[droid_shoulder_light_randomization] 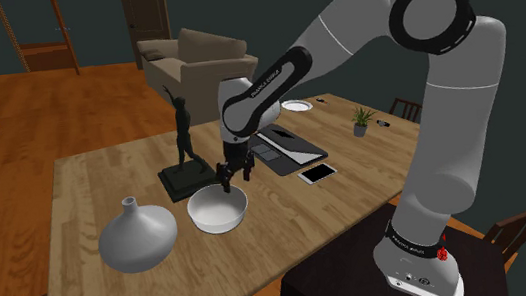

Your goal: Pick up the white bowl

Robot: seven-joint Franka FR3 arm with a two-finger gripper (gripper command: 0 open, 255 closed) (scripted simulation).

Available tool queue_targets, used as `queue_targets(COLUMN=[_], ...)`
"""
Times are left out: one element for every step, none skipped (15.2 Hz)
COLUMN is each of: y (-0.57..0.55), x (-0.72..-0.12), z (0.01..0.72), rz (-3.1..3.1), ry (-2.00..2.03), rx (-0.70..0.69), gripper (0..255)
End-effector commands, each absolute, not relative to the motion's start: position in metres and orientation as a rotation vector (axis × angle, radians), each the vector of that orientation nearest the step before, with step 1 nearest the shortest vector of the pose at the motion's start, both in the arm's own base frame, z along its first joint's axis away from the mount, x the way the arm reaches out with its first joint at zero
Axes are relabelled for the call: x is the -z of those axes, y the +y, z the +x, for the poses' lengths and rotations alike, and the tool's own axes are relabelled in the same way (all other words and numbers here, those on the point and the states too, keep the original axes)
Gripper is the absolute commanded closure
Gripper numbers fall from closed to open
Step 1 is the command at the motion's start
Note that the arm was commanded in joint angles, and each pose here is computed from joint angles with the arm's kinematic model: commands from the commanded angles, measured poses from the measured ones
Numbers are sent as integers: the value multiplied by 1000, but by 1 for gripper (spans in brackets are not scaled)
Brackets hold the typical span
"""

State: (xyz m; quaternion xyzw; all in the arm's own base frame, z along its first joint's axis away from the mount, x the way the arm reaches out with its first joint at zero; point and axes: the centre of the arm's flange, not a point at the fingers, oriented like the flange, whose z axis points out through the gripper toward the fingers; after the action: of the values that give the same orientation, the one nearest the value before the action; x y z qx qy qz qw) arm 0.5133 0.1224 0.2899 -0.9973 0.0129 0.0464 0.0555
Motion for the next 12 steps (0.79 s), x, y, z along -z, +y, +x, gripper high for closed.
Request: queue_targets(y=[122,122,122,122,122,122,122,122,122,123,123,123], x=[-289,-289,-289,-289,-289,-289,-289,-289,-289,-288,-294,-299], z=[514,514,514,514,514,514,514,514,514,514,514,514], rz=[-3027,-3027,-3027,-3027,-3027,-3027,-3027,-3027,-3027,-3027,-3027,-3027], ry=[39,39,39,39,39,39,39,39,39,39,39,39], rx=[-140,-140,-140,-140,-140,-140,-140,-140,-140,-140,-140,-140], gripper=[255,255,255,255,255,255,255,255,255,255,255,255])
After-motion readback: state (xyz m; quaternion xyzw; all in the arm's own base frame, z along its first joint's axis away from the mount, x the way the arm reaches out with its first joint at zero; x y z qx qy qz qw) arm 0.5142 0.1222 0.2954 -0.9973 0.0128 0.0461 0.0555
